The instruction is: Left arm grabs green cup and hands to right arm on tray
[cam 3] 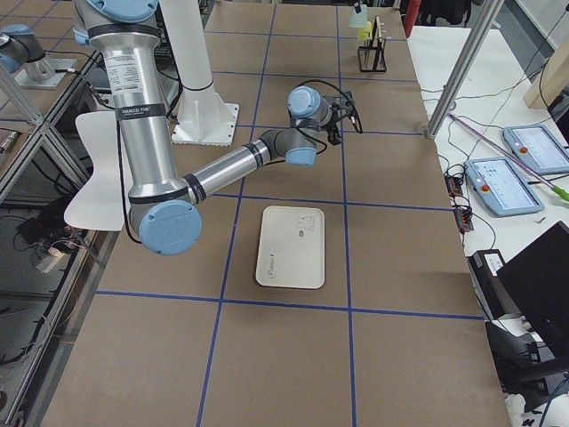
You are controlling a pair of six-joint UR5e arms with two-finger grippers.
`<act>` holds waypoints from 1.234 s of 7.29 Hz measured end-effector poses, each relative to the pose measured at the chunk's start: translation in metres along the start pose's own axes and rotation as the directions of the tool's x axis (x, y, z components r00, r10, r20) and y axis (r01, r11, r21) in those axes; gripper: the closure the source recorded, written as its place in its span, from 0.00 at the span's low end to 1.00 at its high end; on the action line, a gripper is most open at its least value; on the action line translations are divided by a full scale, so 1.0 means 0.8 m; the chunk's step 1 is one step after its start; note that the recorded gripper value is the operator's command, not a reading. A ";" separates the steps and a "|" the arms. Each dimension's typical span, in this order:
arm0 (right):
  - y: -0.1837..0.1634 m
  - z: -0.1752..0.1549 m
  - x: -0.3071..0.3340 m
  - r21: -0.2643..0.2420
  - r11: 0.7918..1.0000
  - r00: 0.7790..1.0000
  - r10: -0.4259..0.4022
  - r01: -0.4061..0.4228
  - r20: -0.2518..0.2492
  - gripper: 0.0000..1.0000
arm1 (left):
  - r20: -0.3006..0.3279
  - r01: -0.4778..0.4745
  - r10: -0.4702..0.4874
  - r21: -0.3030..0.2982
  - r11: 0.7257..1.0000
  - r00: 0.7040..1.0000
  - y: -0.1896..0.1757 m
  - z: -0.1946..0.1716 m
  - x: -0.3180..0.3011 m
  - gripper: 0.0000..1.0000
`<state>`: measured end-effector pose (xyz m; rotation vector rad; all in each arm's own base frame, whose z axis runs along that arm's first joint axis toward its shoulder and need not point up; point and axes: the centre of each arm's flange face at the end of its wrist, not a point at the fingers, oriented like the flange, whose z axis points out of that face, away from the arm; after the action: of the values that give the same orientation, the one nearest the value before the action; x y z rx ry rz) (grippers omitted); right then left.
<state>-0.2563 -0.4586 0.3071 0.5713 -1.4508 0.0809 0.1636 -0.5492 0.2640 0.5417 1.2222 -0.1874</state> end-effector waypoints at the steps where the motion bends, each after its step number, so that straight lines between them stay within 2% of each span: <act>1: 0.029 0.012 -0.025 0.059 0.997 0.992 0.041 -0.048 0.117 0.00 | -0.090 0.050 -0.049 0.002 0.999 0.995 0.018 0.003 0.024 0.92; 2: 0.066 0.025 -0.052 0.110 0.988 0.966 0.075 -0.105 0.246 0.00 | -0.190 0.100 -0.100 -0.008 0.995 0.977 0.036 -0.001 0.050 0.92; 3: 0.110 0.039 -0.081 0.152 0.975 0.924 0.097 -0.163 0.370 0.00 | -0.278 0.142 -0.146 -0.032 0.989 0.949 0.055 -0.006 0.073 0.92; 4: 0.150 0.051 -0.116 0.175 0.956 0.863 0.123 -0.236 0.489 0.00 | -0.357 0.178 -0.189 -0.064 0.982 0.915 0.072 -0.013 0.093 0.92; 5: 0.179 0.060 -0.154 0.176 0.934 0.793 0.152 -0.310 0.590 0.00 | -0.429 0.210 -0.233 -0.102 0.972 0.873 0.086 -0.022 0.112 0.92; 6: 0.192 0.065 -0.191 0.164 0.917 0.730 0.172 -0.364 0.661 0.00 | -0.488 0.231 -0.272 -0.144 0.962 0.830 0.098 -0.030 0.132 0.92; 7: 0.196 0.068 -0.223 0.152 0.904 0.682 0.183 -0.400 0.708 0.00 | -0.529 0.237 -0.300 -0.185 0.954 0.794 0.108 -0.032 0.154 0.92; 9: 0.193 0.064 -0.256 0.142 0.884 0.614 0.186 -0.446 0.767 0.01 | -0.570 0.216 -0.321 -0.245 0.945 0.757 0.127 -0.026 0.193 0.91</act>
<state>-0.3921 -0.2882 0.1630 0.6319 -2.3768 0.4261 0.2416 -0.4284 0.1461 0.2738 1.9339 -0.1574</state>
